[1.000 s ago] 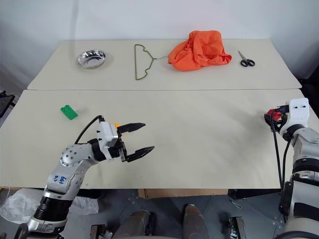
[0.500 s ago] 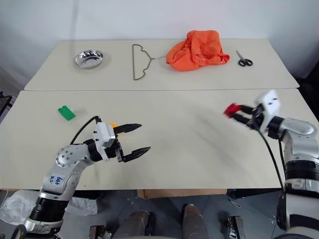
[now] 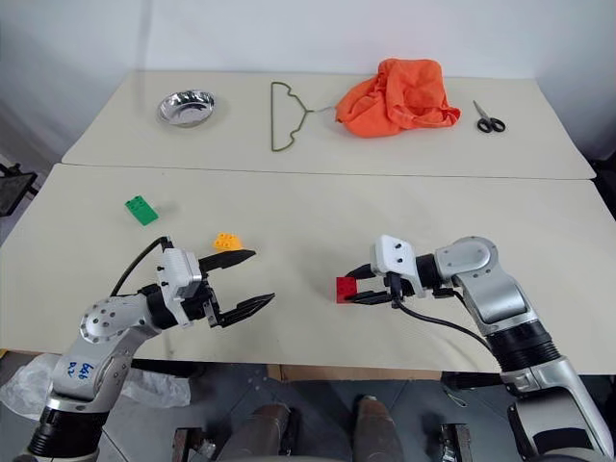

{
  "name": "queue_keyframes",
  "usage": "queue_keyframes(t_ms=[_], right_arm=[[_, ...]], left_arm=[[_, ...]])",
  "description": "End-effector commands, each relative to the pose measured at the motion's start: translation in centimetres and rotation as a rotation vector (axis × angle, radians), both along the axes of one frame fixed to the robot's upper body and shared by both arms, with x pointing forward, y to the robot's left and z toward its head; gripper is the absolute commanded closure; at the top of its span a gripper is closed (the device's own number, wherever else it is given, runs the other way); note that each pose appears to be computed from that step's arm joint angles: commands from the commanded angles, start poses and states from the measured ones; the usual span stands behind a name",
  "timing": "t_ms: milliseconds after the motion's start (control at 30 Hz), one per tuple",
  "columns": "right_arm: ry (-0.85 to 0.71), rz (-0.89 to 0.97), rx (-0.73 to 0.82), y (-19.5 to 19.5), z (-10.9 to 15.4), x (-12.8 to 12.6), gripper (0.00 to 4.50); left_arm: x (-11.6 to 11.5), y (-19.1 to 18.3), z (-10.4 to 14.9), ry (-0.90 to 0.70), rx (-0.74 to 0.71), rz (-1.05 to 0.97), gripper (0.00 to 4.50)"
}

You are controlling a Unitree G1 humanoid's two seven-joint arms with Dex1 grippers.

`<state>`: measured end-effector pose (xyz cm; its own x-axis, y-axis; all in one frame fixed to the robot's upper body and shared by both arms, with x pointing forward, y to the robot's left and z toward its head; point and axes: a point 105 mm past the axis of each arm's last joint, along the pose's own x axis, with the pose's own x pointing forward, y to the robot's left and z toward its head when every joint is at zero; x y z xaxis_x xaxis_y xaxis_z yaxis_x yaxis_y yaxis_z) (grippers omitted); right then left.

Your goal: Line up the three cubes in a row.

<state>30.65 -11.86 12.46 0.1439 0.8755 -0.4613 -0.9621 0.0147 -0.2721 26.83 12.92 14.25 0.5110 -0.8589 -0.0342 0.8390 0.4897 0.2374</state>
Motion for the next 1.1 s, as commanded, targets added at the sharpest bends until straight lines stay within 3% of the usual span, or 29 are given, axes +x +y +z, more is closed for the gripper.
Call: queue_keyframes(t_ms=[33,200,300,400,500,700,833,967,1100], right_arm=[[-0.042,-0.001,0.008,0.3,0.3,0.3,3.02],[-0.039,0.002,0.005,0.3,-0.2,0.1,3.02],[-0.045,0.048,0.109,0.7,1.4,-0.6,2.06],[-0.159,0.059,0.148,0.0,3.0,-0.3,1.05],[-0.183,0.024,0.235,-1.1,4.3,-0.2,0.02],[-0.18,-0.009,0.42,-3.6,4.7,-2.2,0.02],[-0.229,-0.075,0.567,-4.3,4.0,-3.1,0.02],[-0.233,-0.111,0.612,-4.6,3.4,-3.6,0.02],[-0.258,-0.137,0.621,-5.0,3.2,-3.7,0.02]], left_arm=[[-0.4,0.2,1.3,-0.048,-0.005,0.005,0.0],[-0.9,0.2,1.5,-0.03,-0.023,-0.013,0.0],[-0.9,1.1,1.7,-0.079,0.005,0.026,0.0],[-0.6,3.5,2.4,-0.159,0.004,0.158,0.0],[-1.3,6.6,1.4,-0.142,0.011,0.293,0.0],[-4.1,15.1,-0.3,-0.111,-0.088,0.744,0.0],[-7.0,21.0,-3.1,-0.048,-0.176,1.085,0.0],[-9.5,24.3,-5.2,-0.013,-0.213,1.272,0.0],[-9.6,24.6,-5.6,-0.008,-0.252,1.293,0.0]])
